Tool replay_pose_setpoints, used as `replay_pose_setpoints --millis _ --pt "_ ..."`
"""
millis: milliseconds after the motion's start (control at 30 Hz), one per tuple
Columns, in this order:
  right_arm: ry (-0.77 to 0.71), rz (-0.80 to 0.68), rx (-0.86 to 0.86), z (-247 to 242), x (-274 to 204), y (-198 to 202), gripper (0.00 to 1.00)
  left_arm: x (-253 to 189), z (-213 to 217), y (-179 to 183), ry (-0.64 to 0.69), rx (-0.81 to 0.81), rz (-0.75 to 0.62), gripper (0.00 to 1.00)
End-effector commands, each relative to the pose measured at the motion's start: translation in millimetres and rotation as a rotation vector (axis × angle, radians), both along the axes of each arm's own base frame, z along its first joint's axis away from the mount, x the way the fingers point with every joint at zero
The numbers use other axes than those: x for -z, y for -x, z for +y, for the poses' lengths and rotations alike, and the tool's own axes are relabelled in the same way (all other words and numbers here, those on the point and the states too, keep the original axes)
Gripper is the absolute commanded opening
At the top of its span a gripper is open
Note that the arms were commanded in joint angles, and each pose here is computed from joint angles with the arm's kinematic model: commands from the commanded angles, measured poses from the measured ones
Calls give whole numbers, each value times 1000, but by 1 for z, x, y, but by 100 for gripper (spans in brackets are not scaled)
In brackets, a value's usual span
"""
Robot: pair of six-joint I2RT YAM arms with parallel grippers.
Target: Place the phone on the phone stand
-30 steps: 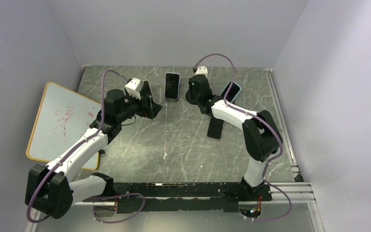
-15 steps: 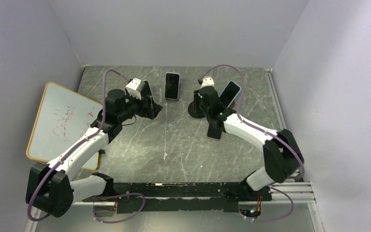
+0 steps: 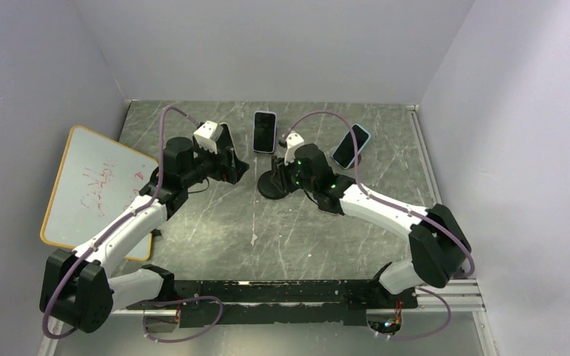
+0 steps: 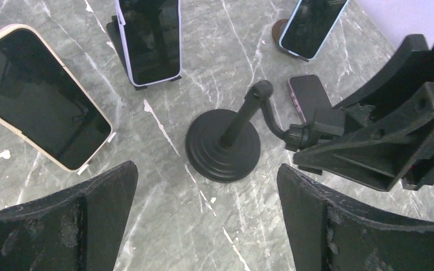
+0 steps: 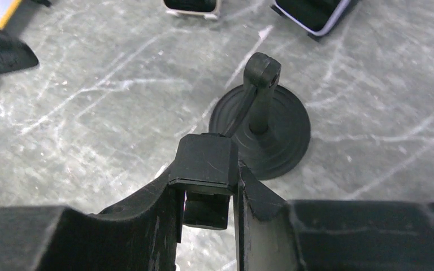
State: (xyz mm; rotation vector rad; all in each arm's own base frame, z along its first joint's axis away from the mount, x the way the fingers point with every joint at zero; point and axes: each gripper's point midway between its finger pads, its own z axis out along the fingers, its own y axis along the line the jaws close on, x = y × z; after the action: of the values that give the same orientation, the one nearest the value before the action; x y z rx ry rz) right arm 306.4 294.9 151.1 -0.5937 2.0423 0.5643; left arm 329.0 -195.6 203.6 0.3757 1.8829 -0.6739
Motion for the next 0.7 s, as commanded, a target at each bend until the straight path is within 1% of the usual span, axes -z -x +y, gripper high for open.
replay_pose_setpoints --millis 0,167,200,233,267,300,333,400,433,533,600,667 --pt "-62 -73 -96 31 -19 -14 0 -13 10 -3 -24 -37 -34 97" --pt "-51 -68 -170 47 -13 -14 0 -9 12 -4 -39 -49 -26 97" --pt "-46 -68 -181 49 -12 -14 4 -8 12 -4 -39 -49 -25 97" --pt "-41 -69 -192 50 -12 -14 16 -8 12 -5 -38 -49 -23 97" --pt "-35 -73 -195 50 -13 -14 35 -8 12 -5 -38 -47 -22 97" --pt "-30 -84 -189 48 -16 -15 60 -7 11 -5 -39 -46 -19 97" --pt "-28 -95 -173 44 -19 -16 75 -7 11 -6 -38 -45 -18 97" --pt "-27 -126 -132 35 -28 -18 97 -7 11 -6 -40 -44 -18 97" --pt "-24 -138 -112 30 -31 -18 99 -7 11 -5 -40 -44 -16 97" --pt "-47 -178 -50 13 -50 -14 100 -6 11 -5 -40 -43 -15 97" --pt "-86 -218 40 -7 -67 -11 100 -7 12 -5 -42 -44 -15 97" --pt "-138 -272 184 -40 -87 -8 100 -8 12 -5 -42 -45 -16 97"
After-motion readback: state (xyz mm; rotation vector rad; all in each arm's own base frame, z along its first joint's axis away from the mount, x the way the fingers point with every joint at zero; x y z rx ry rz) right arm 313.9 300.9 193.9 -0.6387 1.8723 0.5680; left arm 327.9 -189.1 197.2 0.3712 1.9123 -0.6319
